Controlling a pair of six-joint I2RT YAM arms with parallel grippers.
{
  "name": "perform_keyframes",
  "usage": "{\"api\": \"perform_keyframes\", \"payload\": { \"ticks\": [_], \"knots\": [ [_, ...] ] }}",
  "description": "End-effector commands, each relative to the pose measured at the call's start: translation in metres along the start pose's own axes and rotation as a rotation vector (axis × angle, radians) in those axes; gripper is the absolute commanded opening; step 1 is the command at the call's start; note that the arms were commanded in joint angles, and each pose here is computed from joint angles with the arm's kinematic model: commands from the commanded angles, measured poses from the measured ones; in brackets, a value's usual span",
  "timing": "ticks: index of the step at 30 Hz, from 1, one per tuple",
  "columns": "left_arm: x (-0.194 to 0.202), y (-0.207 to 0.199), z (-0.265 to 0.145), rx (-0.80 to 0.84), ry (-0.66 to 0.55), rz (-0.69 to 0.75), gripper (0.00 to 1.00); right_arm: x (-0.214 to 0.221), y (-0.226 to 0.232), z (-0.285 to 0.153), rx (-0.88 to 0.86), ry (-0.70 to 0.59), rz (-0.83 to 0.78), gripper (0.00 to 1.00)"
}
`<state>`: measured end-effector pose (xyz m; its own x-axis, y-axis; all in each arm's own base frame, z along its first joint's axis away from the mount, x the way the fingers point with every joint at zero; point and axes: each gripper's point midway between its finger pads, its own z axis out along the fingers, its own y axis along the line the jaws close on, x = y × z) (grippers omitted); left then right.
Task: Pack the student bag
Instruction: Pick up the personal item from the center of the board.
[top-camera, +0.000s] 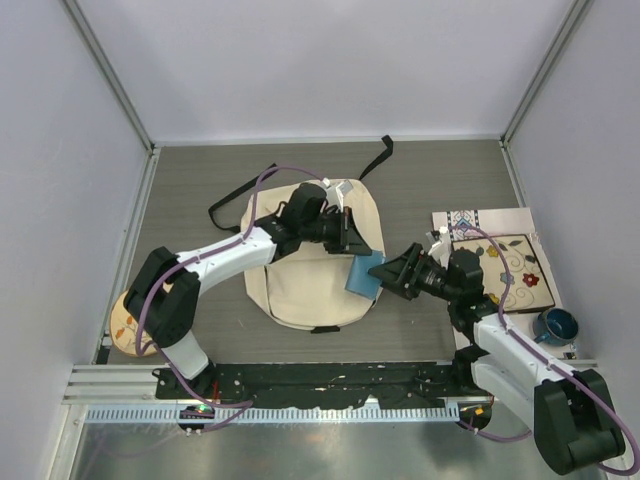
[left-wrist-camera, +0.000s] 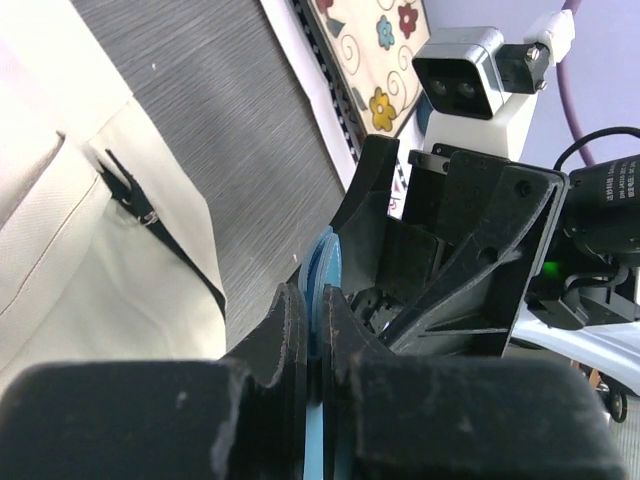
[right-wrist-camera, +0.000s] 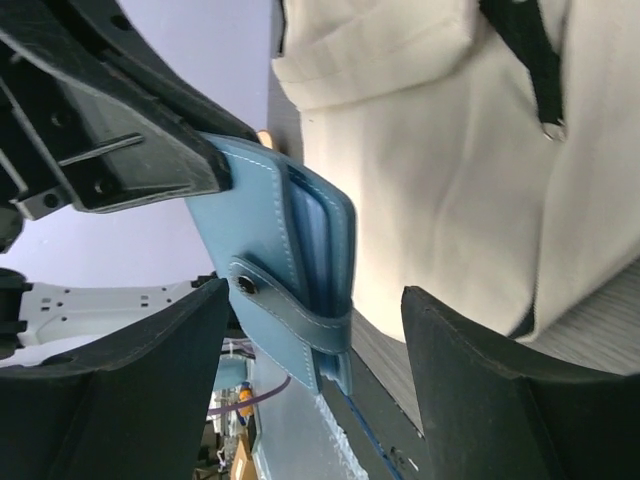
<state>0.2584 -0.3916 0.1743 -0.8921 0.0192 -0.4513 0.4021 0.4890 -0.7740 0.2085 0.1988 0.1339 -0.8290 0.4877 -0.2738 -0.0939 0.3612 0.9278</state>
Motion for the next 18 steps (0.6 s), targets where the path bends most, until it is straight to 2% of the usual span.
{"api": "perform_keyframes", "payload": {
  "ticks": [1,2,3,5,6,8,11,12,13,14,15,16,18],
  "knots": [
    [-0.015,-0.023,-0.002,0.101,-0.043,0.017,0.03,-0.013,0.048,-0.001,-0.173,-0.019,-0.087,0.72],
    [-0.015,-0.023,-0.002,0.105,-0.043,0.010,0.03,-0.015,0.052,-0.001,-0.191,-0.024,-0.090,0.69],
    [-0.014,-0.021,0.000,0.104,-0.039,0.003,0.04,-0.015,0.054,-0.001,-0.197,-0.025,-0.089,0.59],
    [-0.015,-0.018,0.001,0.098,-0.043,-0.002,0.06,-0.016,0.056,-0.001,-0.206,-0.028,-0.091,0.47],
    [-0.014,-0.016,0.001,0.092,-0.044,-0.006,0.11,-0.015,0.056,-0.002,-0.211,-0.027,-0.092,0.39],
    [-0.014,-0.013,0.002,0.083,-0.045,-0.011,0.14,-0.015,0.060,-0.003,-0.228,-0.027,-0.091,0.30],
    [-0.013,-0.008,0.003,0.059,-0.041,-0.015,0.28,-0.015,0.063,-0.004,-0.246,-0.035,-0.093,0.15],
    [-0.012,-0.005,0.004,0.050,-0.041,-0.010,0.39,-0.016,0.064,-0.004,-0.246,-0.037,-0.094,0.10],
    [-0.010,-0.001,0.003,0.033,-0.036,-0.015,0.44,-0.016,0.064,-0.005,-0.249,-0.040,-0.098,0.09],
    [-0.011,0.000,0.002,0.022,-0.043,-0.008,0.53,-0.017,0.064,-0.004,-0.248,-0.045,-0.098,0.06],
    [-0.011,0.002,0.001,0.013,-0.042,0.002,0.58,-0.017,0.064,-0.005,-0.246,-0.048,-0.100,0.01],
    [-0.009,0.005,0.000,-0.006,-0.036,0.001,0.63,-0.017,0.062,-0.004,-0.238,-0.049,-0.096,0.01],
    [-0.016,0.011,-0.007,-0.056,-0.068,0.015,0.87,-0.021,0.057,-0.002,-0.200,-0.071,-0.091,0.01]
  ]
}}
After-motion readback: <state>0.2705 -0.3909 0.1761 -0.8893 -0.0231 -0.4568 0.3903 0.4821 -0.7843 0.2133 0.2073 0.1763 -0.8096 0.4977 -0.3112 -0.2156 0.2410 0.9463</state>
